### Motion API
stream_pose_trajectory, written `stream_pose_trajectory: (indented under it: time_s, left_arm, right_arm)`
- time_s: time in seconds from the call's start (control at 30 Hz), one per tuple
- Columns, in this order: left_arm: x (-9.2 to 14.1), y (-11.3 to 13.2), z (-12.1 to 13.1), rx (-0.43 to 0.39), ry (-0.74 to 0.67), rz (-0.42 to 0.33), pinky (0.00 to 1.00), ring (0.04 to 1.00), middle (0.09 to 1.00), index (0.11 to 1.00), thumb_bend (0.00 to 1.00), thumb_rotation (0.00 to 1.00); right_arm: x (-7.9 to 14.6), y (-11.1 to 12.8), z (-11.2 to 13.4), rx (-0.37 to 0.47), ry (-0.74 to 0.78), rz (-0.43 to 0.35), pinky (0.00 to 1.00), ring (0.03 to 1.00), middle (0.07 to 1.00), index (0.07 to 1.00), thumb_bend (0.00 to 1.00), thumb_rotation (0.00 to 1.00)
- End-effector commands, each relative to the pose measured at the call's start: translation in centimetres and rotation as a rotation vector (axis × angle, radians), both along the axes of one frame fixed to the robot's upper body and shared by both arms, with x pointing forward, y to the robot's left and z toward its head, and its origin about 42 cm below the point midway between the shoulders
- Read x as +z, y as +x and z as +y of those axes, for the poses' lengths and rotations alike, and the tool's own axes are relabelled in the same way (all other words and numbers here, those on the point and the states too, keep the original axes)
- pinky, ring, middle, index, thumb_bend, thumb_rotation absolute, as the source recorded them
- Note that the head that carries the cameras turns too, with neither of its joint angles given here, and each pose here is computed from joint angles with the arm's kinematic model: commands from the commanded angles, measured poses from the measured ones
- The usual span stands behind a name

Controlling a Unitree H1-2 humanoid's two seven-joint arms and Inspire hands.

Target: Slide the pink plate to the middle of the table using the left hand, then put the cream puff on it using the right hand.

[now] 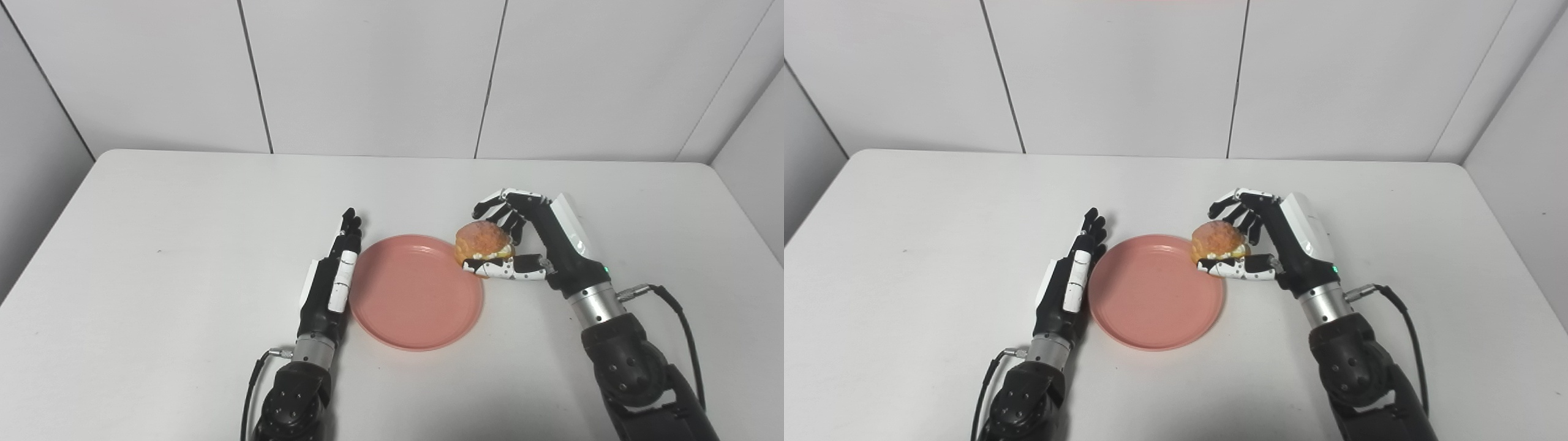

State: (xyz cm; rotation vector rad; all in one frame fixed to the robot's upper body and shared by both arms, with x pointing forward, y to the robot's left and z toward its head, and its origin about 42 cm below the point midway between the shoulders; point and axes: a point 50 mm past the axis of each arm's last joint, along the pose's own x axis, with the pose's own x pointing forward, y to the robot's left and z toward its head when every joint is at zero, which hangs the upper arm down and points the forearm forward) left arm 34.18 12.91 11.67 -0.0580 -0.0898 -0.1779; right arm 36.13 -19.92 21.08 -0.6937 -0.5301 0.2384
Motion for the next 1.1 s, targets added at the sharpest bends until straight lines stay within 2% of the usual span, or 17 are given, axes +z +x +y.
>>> stream_pose_trajectory:
  time_s: [0.0, 0.4, 0.6, 1.07]
  left_arm:
    - [-1.5, -0.4, -0.3, -0.004, -0.012, 0.059, 1.0, 1.0, 1.0, 1.0, 0.72, 1.0]
    - [-1.4, -0.4, -0.5, -0.003, -0.013, 0.055, 1.0, 1.0, 1.0, 1.0, 0.73, 1.0]
    - [-1.3, -0.5, -0.6, -0.009, -0.016, 0.059, 1.0, 1.0, 1.0, 1.0, 0.73, 1.0]
    - [-1.7, 0.4, -0.8, -0.016, -0.019, 0.045, 1.0, 1.0, 1.0, 1.0, 0.73, 1.0]
  right_arm:
    - [1.9, -0.2, 1.4, 0.056, 0.013, -0.074, 0.25, 0.31, 0.422, 0.51, 0.51, 0.0]
    - [-0.3, 0.2, 4.6, 0.133, -0.05, -0.013, 0.21, 0.273, 0.402, 0.505, 0.51, 0.0]
    - [-1.4, 0.7, 5.5, 0.167, -0.063, -0.009, 0.25, 0.309, 0.41, 0.503, 0.51, 0.0]
    - [-4.1, 2.5, 5.9, 0.184, -0.122, 0.002, 0.26, 0.314, 0.405, 0.506, 0.51, 0.0]
